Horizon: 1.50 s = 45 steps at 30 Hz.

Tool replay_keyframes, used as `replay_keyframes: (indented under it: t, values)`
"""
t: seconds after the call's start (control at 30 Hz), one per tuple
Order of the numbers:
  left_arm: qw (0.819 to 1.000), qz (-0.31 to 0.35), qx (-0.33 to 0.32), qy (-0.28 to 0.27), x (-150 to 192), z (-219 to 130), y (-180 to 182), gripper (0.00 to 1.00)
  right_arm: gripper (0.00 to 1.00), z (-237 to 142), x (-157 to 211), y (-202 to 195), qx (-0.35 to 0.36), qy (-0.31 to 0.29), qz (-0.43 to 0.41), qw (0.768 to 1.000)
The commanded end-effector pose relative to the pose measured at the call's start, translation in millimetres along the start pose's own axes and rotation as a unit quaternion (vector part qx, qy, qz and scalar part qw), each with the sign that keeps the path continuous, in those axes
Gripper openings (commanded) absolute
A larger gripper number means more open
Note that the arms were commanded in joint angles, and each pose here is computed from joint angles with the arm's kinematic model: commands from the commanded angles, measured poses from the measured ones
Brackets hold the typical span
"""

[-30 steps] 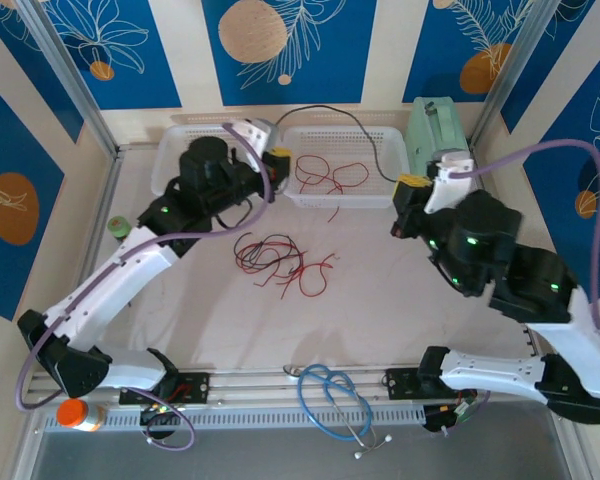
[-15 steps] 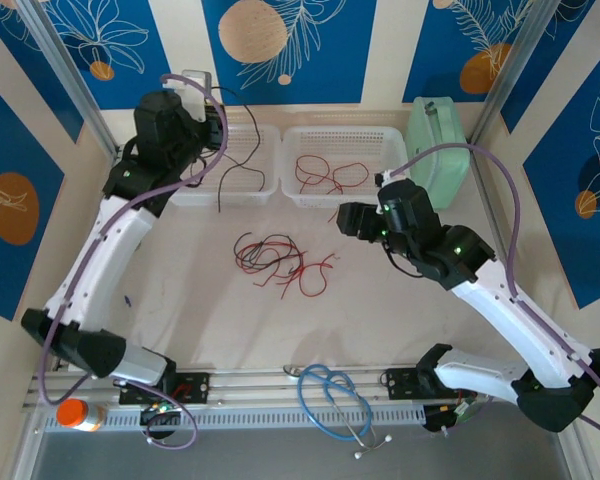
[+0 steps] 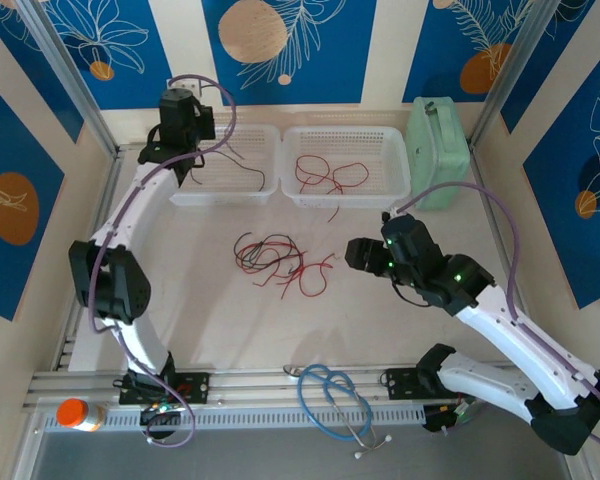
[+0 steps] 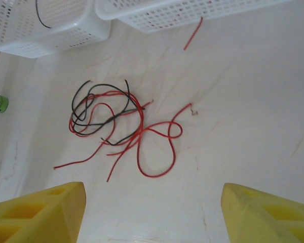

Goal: Untangle the cables

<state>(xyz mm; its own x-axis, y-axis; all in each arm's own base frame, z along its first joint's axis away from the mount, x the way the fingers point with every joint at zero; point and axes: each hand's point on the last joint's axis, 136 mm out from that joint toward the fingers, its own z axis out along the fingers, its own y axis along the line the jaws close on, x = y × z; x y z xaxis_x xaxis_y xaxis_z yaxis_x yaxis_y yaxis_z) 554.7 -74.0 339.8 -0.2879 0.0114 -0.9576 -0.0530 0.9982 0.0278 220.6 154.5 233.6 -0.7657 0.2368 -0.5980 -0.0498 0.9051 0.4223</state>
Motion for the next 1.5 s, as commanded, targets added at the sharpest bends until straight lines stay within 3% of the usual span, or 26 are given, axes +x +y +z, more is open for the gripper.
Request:
replay_keyframes:
  t: [0.0,0.13,0.3,0.53,0.57,0.6,0.73,0.83,1.27,1.47]
  values:
    - [0.999,0.001,-0.027,-0.031,-2.0,28.0,11.8,0.0,0.71,-3.8,14.8,-12.5,0.008,0.015,0.026,1.0]
    - [1.0,0.004,-0.017,-0.012,31.3,61.7,2.3,0.0,0.71,-0.9,28.8,-25.2,0.022,0.028,0.04,0.999]
    - [0.999,-0.006,-0.003,0.047,96.0,97.7,-7.6,0.0,0.7,7.4,39.1,-28.7,0.024,0.043,0.056,0.997]
    - [0.991,-0.028,0.022,0.129,166.6,117.9,-19.0,0.0,0.7,15.4,45.9,-26.1,0.027,0.066,0.057,0.996]
    - [0.99,-0.032,0.026,0.137,170.7,118.1,-19.2,0.02,0.7,16.0,46.6,-26.0,0.027,0.068,0.057,0.996]
    - [0.989,-0.036,0.032,0.142,173.4,117.8,-20.7,0.11,0.7,16.9,47.6,-26.6,0.029,0.07,0.057,0.995]
    - [0.983,-0.054,0.066,0.161,172.3,113.2,-29.2,0.46,0.7,21.5,52.7,-28.9,0.036,0.081,0.065,0.994]
    - [0.981,-0.059,0.094,0.162,160.5,106.4,-38.0,0.57,0.7,26.7,59.6,-31.3,0.044,0.096,0.071,0.992]
    - [0.974,-0.069,0.171,0.135,97.5,58.7,-55.7,0.69,0.66,61.5,82.1,-25.1,0.06,0.158,0.078,0.983]
    - [0.963,-0.081,0.203,0.16,90.2,12.6,-62.8,0.7,0.64,78.3,87.5,-24.6,0.083,0.177,0.074,0.978]
